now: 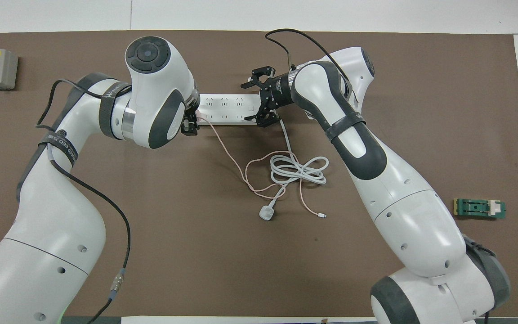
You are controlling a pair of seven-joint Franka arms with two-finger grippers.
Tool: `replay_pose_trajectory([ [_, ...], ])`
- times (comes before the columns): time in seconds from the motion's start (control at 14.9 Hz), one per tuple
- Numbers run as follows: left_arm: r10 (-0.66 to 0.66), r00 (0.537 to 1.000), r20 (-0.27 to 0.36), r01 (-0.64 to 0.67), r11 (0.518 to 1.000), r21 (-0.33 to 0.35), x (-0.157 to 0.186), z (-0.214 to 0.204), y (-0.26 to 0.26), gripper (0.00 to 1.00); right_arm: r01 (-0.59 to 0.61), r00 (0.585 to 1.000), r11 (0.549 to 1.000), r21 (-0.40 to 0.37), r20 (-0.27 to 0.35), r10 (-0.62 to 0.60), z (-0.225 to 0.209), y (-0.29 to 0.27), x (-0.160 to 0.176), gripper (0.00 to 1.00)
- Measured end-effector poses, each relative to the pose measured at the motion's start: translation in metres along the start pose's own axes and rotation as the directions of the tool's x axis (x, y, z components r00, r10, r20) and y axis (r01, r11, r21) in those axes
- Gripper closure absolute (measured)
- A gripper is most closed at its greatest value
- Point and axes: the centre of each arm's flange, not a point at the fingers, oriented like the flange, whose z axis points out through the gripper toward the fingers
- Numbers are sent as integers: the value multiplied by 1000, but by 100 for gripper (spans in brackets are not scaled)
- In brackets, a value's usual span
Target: Unplug charger and place it aside
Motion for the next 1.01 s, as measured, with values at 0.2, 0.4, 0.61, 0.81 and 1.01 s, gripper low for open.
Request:
replay_pose_trajectory([
  [0.2,4,1000,-2,-4,1000,-9,-1,0,0,66,-2,1000,1000,-16,5,3,4,2,1,0],
  [0.4,9,1000,-7,-9,1000,-12,-2,0,0,69,-6,1000,999,-38,11,6,8,5,1,0],
  [0.61,10,1000,-8,-11,1000,-12,-2,0,0,69,-14,1000,999,-47,13,14,8,5,3,0],
  [0.81,12,1000,-10,-12,1000,-13,-2,0,0,69,-16,1000,999,-48,14,17,8,5,4,0],
  [1.01,13,1000,-12,-14,1000,-13,-3,0,-1,69,-12,1000,999,-40,7,13,12,6,3,0],
])
